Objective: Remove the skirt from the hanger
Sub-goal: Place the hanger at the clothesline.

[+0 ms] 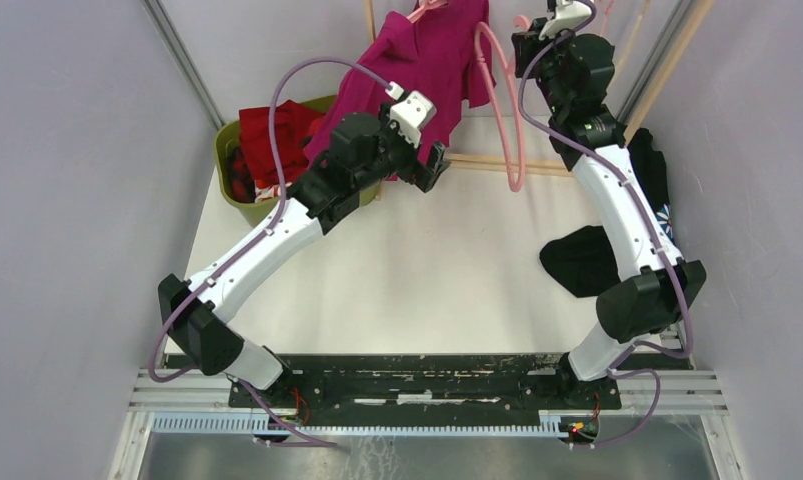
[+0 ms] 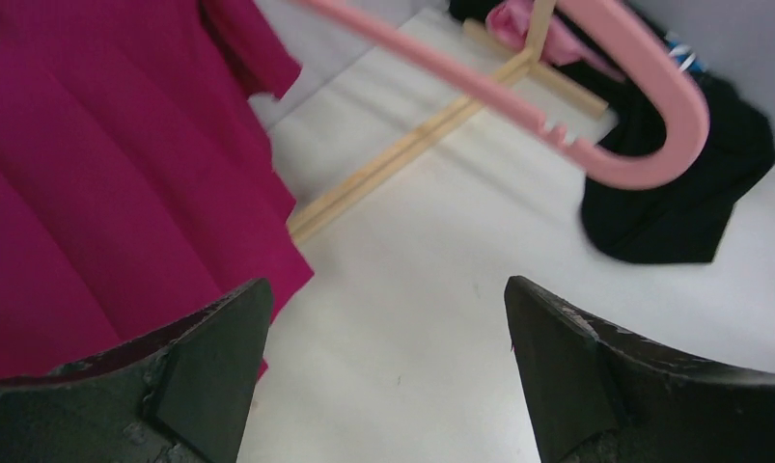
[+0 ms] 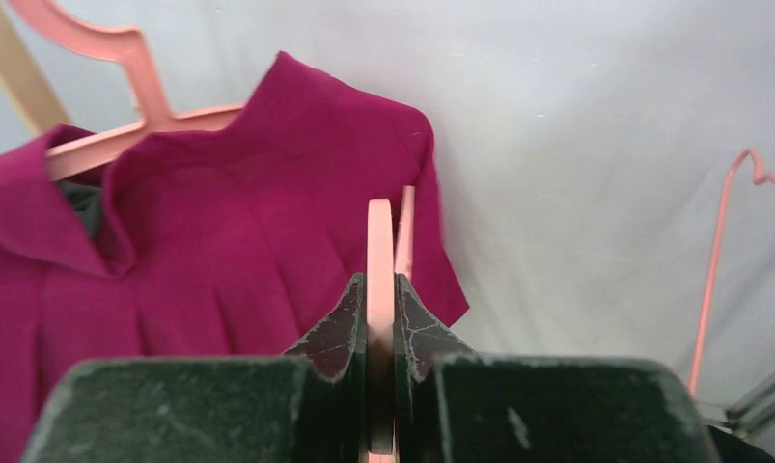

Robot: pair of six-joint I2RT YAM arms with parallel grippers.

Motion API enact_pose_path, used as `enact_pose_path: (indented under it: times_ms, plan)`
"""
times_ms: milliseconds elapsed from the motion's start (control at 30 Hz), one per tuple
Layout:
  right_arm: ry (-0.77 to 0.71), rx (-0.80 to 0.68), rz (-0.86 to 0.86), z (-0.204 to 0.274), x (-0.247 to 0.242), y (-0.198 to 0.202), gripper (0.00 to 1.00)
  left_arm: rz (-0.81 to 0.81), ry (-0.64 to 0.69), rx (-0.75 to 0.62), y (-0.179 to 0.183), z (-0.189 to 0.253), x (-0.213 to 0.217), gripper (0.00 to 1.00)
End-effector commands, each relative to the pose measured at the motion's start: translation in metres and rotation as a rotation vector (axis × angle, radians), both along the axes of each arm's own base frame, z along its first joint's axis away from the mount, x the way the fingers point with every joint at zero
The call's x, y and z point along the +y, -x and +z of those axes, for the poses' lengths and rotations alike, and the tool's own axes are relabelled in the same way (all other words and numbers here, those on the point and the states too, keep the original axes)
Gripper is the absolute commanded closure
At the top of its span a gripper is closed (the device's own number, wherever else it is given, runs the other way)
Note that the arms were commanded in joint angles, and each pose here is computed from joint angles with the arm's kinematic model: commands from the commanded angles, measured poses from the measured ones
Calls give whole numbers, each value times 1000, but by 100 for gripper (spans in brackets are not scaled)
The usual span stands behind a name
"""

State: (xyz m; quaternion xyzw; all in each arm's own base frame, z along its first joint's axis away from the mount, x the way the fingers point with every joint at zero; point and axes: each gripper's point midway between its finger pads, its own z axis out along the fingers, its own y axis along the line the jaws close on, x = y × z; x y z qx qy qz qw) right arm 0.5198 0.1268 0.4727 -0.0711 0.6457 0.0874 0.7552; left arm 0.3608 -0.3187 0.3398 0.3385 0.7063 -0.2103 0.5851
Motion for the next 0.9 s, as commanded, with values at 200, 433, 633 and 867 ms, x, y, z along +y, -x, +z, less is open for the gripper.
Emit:
enact_pose_path:
  times_ms: [200,433,633,867]
  plan:
    - [-30,-22,123,7,56,36,99,-63,461,-41,-4,102,-37,4]
    - [-32,-54,92,11,80,42,99,-10,567,-3,-31,102,-55,6]
    - [-34,-70,48,14,76,51,99,-20,540,52,-27,78,-85,9]
    - [-33,-87,75,19,74,72,99,87,485,45,-39,59,-93,10]
